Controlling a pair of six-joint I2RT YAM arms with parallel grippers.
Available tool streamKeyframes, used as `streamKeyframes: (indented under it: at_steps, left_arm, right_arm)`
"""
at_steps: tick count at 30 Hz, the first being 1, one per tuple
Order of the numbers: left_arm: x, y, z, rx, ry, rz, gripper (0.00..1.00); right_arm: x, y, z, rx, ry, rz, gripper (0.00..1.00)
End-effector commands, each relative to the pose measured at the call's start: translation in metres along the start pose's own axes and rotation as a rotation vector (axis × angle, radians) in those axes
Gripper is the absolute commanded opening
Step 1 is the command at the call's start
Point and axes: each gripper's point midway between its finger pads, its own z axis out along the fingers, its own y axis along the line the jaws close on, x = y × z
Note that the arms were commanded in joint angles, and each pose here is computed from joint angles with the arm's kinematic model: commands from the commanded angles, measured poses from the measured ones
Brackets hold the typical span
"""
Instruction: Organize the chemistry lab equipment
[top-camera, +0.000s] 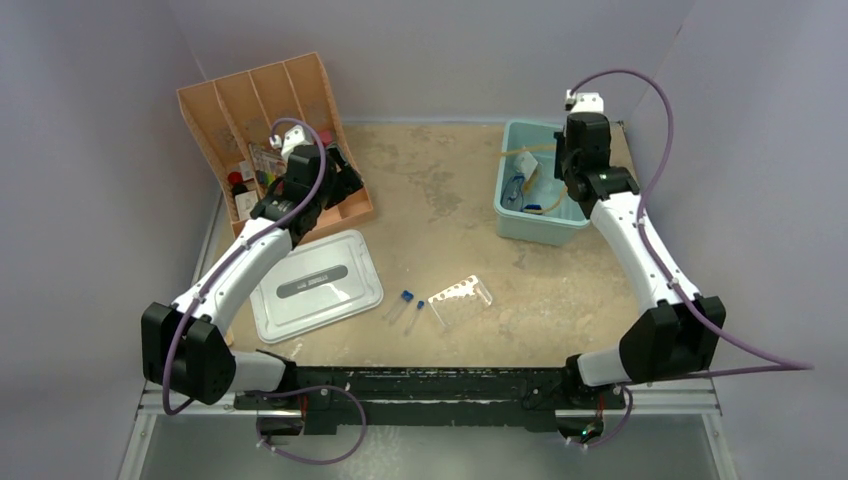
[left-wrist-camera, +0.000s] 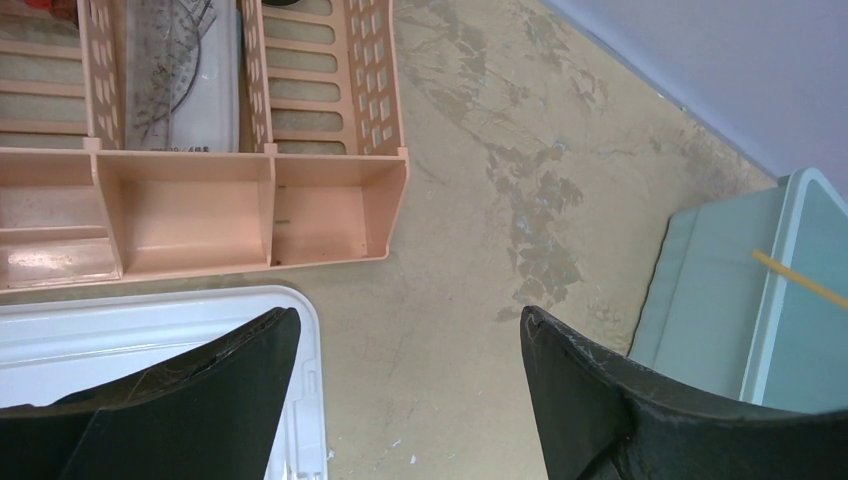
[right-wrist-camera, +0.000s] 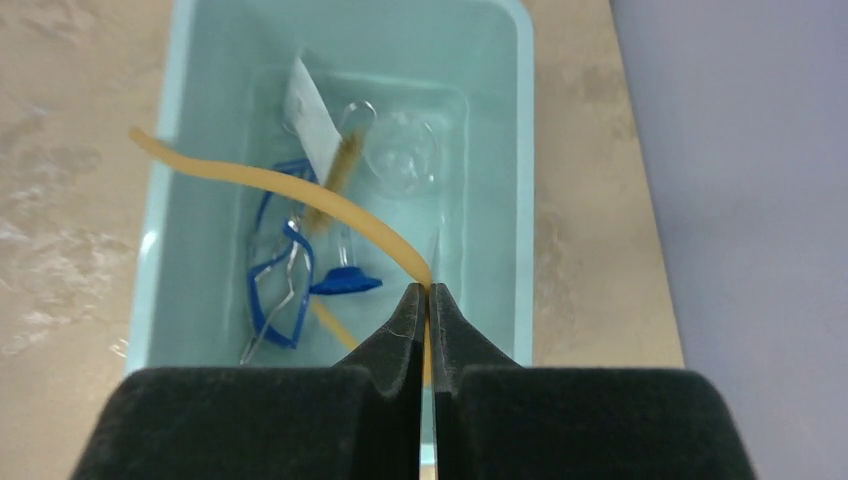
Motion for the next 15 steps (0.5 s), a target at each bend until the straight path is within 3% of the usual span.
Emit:
streamKeyframes:
  at_steps: [1,8,15]
  left_arm:
    - [-0.018,-0.015,-0.004,0.05,-0.044,-0.029,0.8]
    - [-0.017,-0.014,-0.005,0.047,-0.043,-0.026,0.8]
    - [-0.015,-0.012,-0.004,0.04,-0.039,-0.026,0.8]
  right_arm:
    - [0.013,-0.016,0.013,0.069,0.009,0.087,0.0]
    - [0.058,-0.05,0.031,0.323,0.165,0.059,0.0]
    - [0.064,-0.058,0.036,0.395,0.202,0.071,0.0]
